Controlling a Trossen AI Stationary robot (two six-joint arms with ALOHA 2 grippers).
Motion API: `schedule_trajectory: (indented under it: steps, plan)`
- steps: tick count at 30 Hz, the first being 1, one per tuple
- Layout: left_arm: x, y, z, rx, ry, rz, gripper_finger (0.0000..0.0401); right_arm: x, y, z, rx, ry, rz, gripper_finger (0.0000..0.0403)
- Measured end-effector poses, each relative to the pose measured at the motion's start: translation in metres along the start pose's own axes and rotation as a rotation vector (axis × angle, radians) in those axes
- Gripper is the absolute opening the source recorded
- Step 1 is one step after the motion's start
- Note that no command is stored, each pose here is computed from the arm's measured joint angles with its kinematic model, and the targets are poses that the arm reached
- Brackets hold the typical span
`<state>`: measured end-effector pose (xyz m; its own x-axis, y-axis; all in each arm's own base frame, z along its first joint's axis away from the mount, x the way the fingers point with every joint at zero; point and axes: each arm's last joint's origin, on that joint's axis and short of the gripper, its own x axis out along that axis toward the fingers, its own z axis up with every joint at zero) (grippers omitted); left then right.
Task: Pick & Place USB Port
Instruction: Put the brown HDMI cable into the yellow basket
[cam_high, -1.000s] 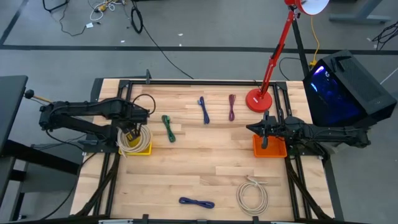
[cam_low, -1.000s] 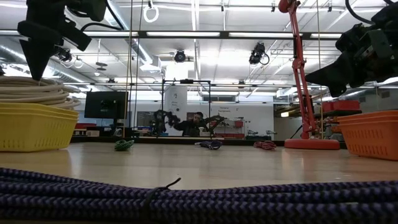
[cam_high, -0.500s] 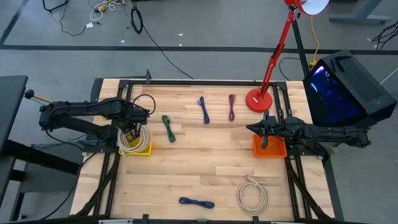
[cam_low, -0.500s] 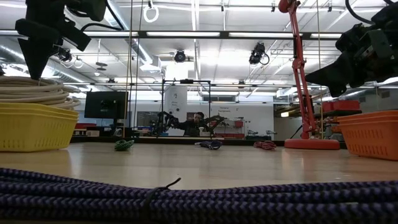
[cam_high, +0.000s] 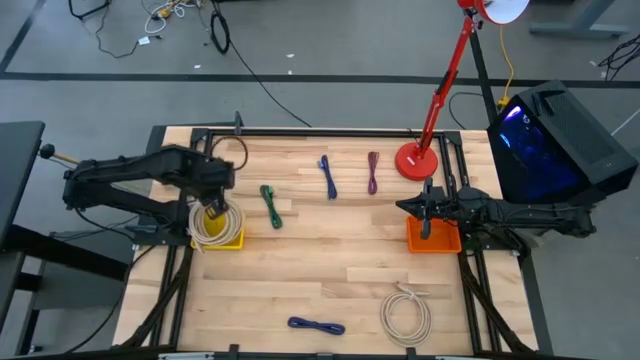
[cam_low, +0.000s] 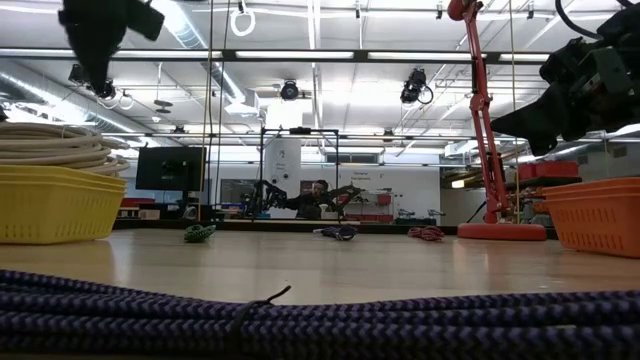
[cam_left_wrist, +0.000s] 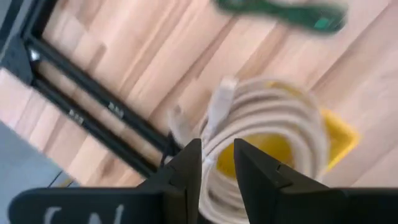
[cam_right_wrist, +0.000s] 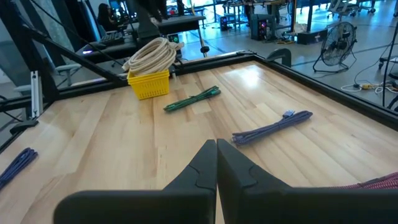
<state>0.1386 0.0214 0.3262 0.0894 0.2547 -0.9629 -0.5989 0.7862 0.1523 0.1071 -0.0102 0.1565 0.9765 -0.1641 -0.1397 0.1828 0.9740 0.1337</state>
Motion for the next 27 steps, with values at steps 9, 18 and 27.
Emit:
schedule_trajectory:
  steps: [9, 18, 27]
  plan:
    - [-0.024, -0.046, 0.032, 0.107, -0.363, -0.348, 0.0087, 0.000, 0.000, 0.003, 0.003, -0.029, 0.004, 0.0006]
    - [-0.007, -0.109, 0.054, 0.358, -0.511, -0.273, 0.0087, -0.009, 0.019, 0.036, 0.150, -0.320, 0.417, 0.0007]
    - [0.014, -0.155, 0.068, 0.478, -0.584, -0.254, 0.0087, -0.015, 0.053, 0.072, 0.096, -0.503, 0.569, 0.0046]
